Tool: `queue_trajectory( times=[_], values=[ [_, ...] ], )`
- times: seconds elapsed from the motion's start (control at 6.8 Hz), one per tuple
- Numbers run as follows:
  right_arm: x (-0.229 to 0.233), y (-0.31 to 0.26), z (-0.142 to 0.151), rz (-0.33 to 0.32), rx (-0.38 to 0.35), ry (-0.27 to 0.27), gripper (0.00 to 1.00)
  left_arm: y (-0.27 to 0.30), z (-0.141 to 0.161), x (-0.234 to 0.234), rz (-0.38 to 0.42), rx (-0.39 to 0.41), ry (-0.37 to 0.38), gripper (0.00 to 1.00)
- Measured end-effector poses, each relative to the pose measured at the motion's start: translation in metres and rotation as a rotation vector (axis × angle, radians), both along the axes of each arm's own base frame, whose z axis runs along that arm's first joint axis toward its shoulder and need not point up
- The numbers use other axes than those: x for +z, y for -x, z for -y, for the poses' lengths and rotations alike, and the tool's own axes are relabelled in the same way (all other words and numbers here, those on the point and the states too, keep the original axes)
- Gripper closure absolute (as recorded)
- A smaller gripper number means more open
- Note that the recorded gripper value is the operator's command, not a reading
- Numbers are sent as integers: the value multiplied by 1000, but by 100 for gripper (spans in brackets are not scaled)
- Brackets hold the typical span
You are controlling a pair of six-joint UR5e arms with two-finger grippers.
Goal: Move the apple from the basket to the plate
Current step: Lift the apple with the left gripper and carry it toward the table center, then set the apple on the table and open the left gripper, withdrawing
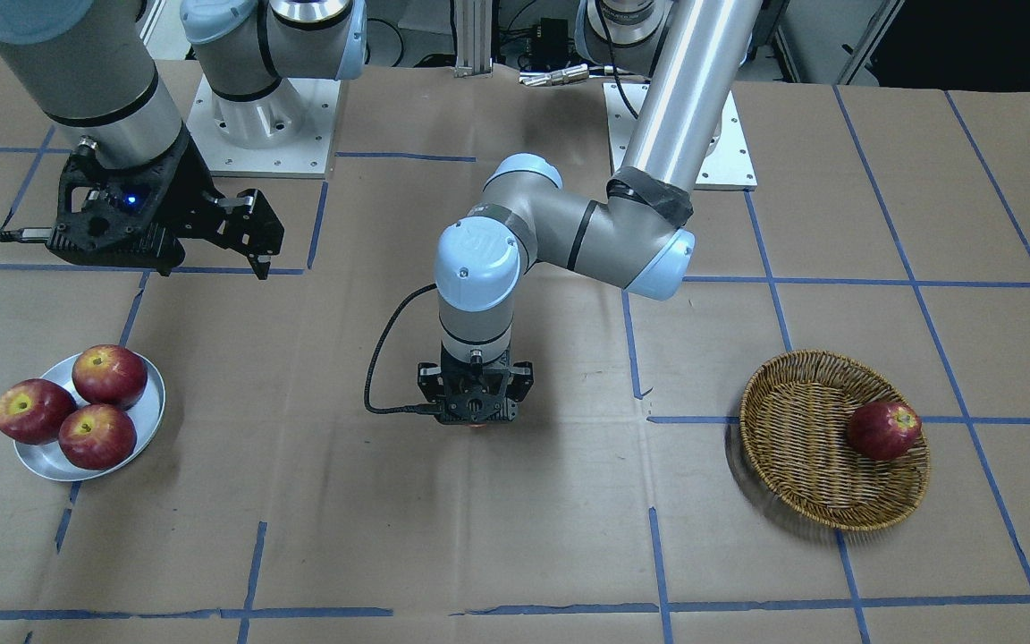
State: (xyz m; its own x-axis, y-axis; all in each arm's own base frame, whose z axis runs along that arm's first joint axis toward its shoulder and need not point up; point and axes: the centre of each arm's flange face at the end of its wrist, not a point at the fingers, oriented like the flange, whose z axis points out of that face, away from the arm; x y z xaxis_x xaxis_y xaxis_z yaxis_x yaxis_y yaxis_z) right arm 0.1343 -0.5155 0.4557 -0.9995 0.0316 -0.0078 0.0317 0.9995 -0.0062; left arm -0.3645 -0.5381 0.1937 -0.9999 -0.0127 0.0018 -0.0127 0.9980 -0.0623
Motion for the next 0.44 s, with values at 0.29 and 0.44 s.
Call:
queue_trajectory(
  times=[0.29,0.44],
  values=[
    [0,0,0,0,1,-1,0,1,1,0,-4,-1,3,1],
    [-1,0,0,1,1,-1,0,2,2,2,-6,-2,6,1]
  ],
)
